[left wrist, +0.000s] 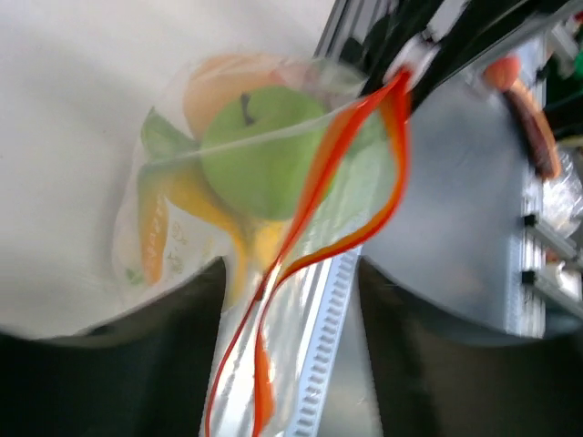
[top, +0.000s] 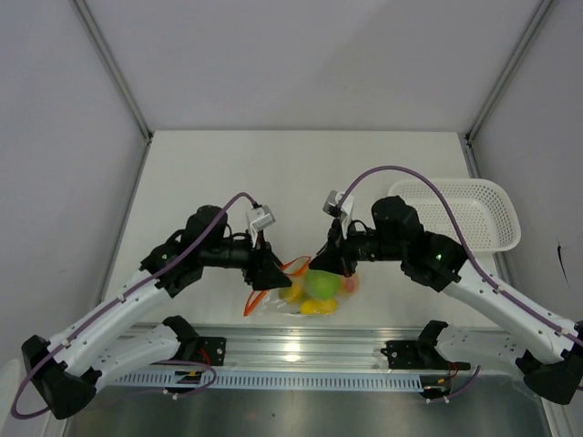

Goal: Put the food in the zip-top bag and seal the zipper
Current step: Adjust the zipper food storage bag at the center of the board, then zip the zipper food storage bag at the center of the board.

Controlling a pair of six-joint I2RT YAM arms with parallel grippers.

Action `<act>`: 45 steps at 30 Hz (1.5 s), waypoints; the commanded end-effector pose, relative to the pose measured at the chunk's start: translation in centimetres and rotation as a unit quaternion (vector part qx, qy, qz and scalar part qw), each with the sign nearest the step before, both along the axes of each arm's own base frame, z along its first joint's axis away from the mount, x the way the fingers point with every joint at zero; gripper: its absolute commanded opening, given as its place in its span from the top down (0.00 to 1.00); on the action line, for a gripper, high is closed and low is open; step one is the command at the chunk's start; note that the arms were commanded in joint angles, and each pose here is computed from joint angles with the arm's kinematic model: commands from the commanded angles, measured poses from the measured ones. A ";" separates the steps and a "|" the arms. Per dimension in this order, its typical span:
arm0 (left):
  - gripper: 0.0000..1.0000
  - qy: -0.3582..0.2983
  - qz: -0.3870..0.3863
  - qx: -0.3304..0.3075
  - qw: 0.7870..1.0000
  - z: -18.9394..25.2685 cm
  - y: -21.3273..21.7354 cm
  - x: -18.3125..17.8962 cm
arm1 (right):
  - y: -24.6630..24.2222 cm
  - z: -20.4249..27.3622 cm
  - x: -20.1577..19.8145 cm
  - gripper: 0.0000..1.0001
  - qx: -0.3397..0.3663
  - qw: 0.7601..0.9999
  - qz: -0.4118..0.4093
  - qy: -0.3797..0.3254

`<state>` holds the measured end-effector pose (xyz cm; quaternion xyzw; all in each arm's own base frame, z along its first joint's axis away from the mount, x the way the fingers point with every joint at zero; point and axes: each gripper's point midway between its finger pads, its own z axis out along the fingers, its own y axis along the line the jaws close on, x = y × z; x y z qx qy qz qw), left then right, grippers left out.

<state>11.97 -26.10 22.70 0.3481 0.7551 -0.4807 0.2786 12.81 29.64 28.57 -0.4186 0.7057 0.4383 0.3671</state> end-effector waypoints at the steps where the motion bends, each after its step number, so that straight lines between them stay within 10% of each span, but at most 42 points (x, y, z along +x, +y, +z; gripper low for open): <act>1: 0.32 -0.073 0.006 -0.049 0.996 3.1 0.5 0.1 | 0.0 0.9 0.0 1.00 0.015 1.000 -0.002 -0.013; 4: 0.01 -0.116 -0.009 -0.101 0.988 5.5 0.4 -0.8 | 0.3 0.6 -0.4 1.00 0.020 1.000 0.008 -0.005; 28: 0.01 -0.159 -0.012 -0.077 0.984 4.6 -3.6 0.0 | 1.3 2.1 -0.4 1.00 0.032 0.998 -0.011 0.045; 37: 0.24 -0.104 -0.033 -0.048 0.993 1.8 -3.9 -0.9 | 1.0 2.6 0.3 1.00 0.025 0.998 -0.034 0.051; 42: 0.61 -0.093 -0.042 -0.039 0.994 1.5 -3.9 -1.2 | 0.4 3.1 0.4 0.99 0.017 0.998 -0.045 0.046; 45: 0.85 -0.090 -0.050 -0.038 0.994 1.5 -4.0 -1.4 | 0.0 2.9 0.3 0.67 0.012 0.998 -0.046 0.041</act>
